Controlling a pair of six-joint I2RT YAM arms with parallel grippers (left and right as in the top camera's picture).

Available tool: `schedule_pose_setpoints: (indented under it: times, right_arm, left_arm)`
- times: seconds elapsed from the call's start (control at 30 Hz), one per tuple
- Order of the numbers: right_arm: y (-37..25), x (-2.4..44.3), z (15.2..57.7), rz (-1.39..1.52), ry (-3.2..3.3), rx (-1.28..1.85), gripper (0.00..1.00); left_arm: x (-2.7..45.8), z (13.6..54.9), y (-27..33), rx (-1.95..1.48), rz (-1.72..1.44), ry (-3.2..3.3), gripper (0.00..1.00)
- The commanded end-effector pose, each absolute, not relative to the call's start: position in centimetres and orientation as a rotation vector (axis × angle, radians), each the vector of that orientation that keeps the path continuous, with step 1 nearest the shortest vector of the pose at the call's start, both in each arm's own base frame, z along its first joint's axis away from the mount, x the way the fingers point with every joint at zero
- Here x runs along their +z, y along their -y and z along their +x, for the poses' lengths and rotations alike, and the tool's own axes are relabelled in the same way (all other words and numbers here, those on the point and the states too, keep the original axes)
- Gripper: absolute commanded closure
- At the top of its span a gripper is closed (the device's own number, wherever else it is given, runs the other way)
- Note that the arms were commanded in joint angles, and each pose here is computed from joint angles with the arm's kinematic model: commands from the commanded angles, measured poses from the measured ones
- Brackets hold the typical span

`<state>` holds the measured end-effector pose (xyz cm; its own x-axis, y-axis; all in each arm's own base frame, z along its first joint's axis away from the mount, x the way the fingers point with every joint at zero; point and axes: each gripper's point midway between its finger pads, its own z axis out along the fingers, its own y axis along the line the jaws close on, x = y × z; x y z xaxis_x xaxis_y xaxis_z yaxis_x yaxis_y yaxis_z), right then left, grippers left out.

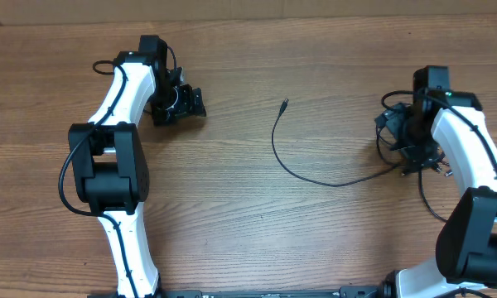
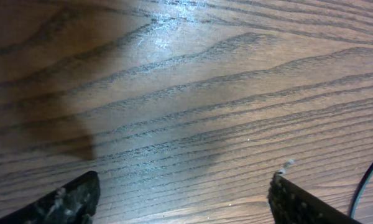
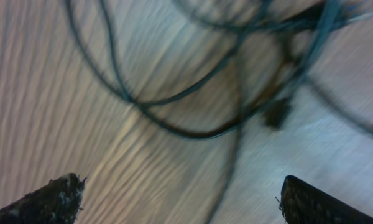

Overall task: Untangle cables
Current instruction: 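Move the right gripper back left toward the last cable at center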

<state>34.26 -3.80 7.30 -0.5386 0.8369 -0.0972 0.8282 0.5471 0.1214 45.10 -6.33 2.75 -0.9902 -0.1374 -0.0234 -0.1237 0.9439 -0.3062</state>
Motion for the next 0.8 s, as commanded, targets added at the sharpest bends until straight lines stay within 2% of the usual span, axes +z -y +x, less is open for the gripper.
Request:
schedule_pose_setpoints:
  times: [0.0,0.07,0.13,0.43,0.77]
  right_arm:
    - [0.2,6.3,34.6,1.381,-2.692,0.284,0.00]
    - [-1.1,5.9,35.0,1.331,-2.697,0.332,0.00]
    - [-2.5,5.6,35.5,1.264,-2.702,0.357,0.00]
    - [-10.1,5.4,38.1,0.906,-2.668,0.481,0.00]
    - [-13.3,6.5,39.8,0.714,-2.542,0.337,0.00]
  left_arm:
    - [2.1,44.8,6.7,-0.478,-0.180,-3.069,0.07]
    - [2.1,44.8,6.7,-0.478,-0.180,-3.070,0.07]
    - [2.1,44.8,6.7,-0.478,-0.180,-3.070,0.00]
    - [2.1,44.6,6.7,-0.478,-0.182,-3.075,0.00]
    - [1.3,43.8,7.1,-0.479,-0.180,-3.101,0.00]
